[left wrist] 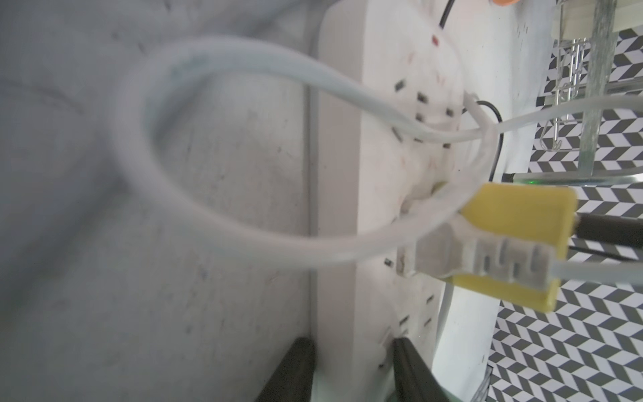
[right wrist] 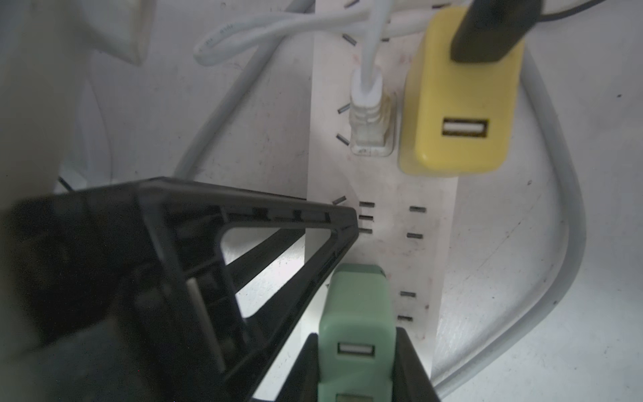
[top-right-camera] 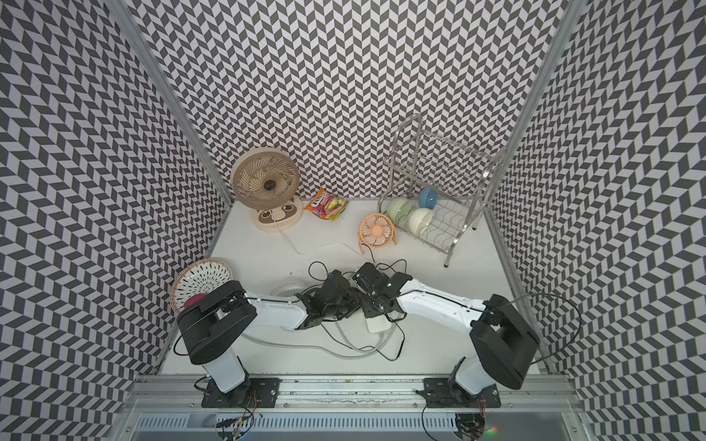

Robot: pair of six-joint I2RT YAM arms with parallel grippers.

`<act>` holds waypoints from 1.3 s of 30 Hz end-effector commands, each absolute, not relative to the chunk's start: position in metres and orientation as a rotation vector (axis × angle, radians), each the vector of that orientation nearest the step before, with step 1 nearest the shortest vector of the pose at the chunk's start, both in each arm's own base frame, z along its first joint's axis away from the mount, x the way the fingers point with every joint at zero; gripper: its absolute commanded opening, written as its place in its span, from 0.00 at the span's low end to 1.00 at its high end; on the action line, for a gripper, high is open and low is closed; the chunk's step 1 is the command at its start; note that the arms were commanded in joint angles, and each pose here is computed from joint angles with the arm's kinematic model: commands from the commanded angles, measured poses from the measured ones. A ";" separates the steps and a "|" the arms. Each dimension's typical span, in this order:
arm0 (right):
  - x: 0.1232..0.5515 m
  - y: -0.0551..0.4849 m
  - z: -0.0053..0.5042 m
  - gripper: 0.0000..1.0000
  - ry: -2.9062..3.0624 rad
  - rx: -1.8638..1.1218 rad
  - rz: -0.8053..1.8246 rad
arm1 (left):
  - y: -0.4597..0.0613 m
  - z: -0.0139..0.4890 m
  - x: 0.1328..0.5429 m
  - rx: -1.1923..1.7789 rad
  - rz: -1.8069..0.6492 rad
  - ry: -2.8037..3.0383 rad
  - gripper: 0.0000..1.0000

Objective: Unplug the desk fan from the power strip
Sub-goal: Remove the plug from the socket.

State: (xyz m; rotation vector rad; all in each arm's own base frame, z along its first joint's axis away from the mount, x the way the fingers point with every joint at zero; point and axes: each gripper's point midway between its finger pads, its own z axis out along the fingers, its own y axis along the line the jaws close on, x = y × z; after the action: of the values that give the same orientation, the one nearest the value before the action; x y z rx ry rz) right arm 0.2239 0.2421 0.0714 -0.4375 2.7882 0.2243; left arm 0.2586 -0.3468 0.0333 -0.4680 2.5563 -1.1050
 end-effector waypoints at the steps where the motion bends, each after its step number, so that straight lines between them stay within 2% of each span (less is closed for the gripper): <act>1: 0.234 0.261 0.084 0.24 2.722 -0.477 0.274 | -0.338 -0.002 0.245 -0.530 -1.008 2.686 0.35; 5: 0.242 0.254 0.089 0.24 2.698 -0.467 0.198 | -0.330 -0.013 0.240 -0.581 -0.939 2.729 0.35; 10: 0.224 0.296 0.108 0.24 2.639 -0.621 0.500 | -0.330 -0.025 0.237 -0.585 -0.875 2.795 0.34; 11: 0.228 0.296 0.111 0.24 2.628 -0.605 0.492 | -0.330 -0.028 0.236 -0.584 -0.858 2.813 0.34; 16: 0.254 0.246 0.101 0.25 2.635 -0.448 0.091 | -0.327 -0.036 0.232 -0.608 -0.821 2.849 0.25; 18: 0.245 0.261 0.100 0.24 2.647 -0.529 0.192 | -0.324 -0.038 0.231 -0.629 -0.804 2.853 0.25; 21: 0.227 0.301 0.124 0.24 2.576 -0.626 0.564 | -0.321 -0.041 0.229 -0.645 -0.787 2.866 0.26; 24: 0.240 0.287 0.126 0.24 2.569 -0.523 0.468 | -0.320 -0.043 0.228 -0.657 -0.775 2.874 0.27; 26: 0.236 0.285 0.116 0.22 2.610 -0.568 0.464 | -0.320 -0.043 0.228 -0.657 -0.774 2.874 0.28; 29: 0.207 0.319 0.126 0.22 2.574 -0.724 0.799 | -0.321 -0.039 0.229 -0.636 -0.786 2.865 0.31; 36: 0.197 0.327 0.115 0.22 2.603 -0.822 0.861 | -0.323 -0.017 0.237 -0.559 -0.809 2.802 0.41; 39: 0.208 0.322 0.108 0.21 2.615 -0.821 0.747 | -0.322 -0.014 0.235 -0.553 -0.822 2.798 0.41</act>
State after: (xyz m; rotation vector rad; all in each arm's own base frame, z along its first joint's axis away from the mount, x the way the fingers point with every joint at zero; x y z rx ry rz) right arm 0.2240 0.2417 0.0733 -0.5555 2.7898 0.2837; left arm 0.2629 -0.3511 0.0327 -0.5497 2.6453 -1.0577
